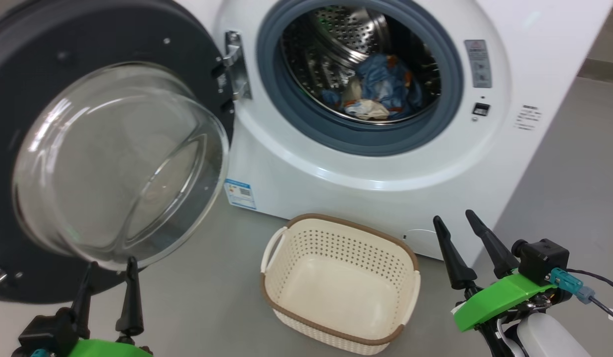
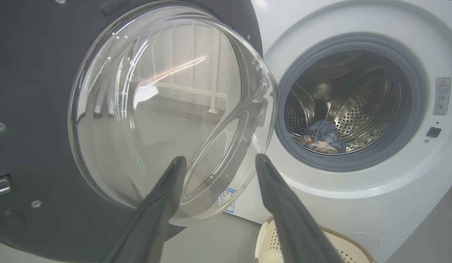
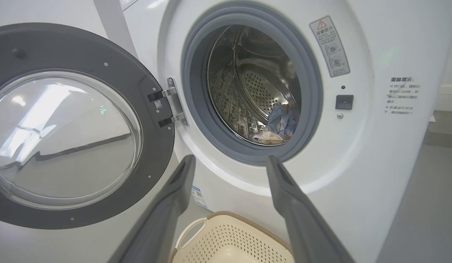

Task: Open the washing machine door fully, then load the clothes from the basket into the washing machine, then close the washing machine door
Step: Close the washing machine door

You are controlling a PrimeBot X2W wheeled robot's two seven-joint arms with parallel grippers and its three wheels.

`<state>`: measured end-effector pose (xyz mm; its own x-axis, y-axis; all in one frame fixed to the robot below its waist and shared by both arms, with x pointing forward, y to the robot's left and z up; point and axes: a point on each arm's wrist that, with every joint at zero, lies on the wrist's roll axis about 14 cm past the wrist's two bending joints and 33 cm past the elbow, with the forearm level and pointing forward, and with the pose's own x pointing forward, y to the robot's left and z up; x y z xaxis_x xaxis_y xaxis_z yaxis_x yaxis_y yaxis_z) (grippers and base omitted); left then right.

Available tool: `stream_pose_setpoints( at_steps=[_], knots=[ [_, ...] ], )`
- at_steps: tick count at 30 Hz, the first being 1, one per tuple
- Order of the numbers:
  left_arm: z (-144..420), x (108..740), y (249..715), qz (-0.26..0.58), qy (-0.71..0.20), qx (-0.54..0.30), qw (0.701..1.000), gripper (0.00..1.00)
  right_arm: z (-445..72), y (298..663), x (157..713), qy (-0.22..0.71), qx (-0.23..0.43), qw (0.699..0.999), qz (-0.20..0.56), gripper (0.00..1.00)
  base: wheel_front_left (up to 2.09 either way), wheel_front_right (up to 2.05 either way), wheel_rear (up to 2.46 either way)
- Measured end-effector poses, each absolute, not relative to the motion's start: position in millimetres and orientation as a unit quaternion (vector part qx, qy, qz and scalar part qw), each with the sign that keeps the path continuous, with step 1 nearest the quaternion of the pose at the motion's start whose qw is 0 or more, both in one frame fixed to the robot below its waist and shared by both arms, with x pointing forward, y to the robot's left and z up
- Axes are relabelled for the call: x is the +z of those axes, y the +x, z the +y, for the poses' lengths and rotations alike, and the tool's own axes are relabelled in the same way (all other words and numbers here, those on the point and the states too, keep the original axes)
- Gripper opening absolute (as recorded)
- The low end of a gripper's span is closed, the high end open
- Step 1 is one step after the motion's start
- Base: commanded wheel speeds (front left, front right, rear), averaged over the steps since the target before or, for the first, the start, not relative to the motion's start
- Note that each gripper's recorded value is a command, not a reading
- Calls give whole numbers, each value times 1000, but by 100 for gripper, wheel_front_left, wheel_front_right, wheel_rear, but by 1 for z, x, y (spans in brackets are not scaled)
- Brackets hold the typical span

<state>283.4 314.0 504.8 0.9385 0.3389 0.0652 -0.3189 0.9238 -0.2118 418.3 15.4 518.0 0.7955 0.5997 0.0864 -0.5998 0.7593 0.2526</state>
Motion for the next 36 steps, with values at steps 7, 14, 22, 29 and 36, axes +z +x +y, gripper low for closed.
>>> stream_pose_setpoints(
  at_steps=[7,14,22,29,36],
  knots=[
    [332,504,260,-53,-96,207,972,100,44,415,518,137,353,926,5,100,0,0,0],
    [344,503,244,-51,-85,236,967,100,64,410,517,136,378,916,12,100,0,0,0],
    [348,503,239,-52,-84,248,964,100,69,408,516,138,384,913,15,100,0,0,0],
    [348,503,238,-53,-87,252,962,100,69,407,515,136,385,912,16,100,0,0,0],
    [351,503,236,-53,-86,258,961,90,71,407,510,135,389,911,22,100,0,0,0]
  ],
)
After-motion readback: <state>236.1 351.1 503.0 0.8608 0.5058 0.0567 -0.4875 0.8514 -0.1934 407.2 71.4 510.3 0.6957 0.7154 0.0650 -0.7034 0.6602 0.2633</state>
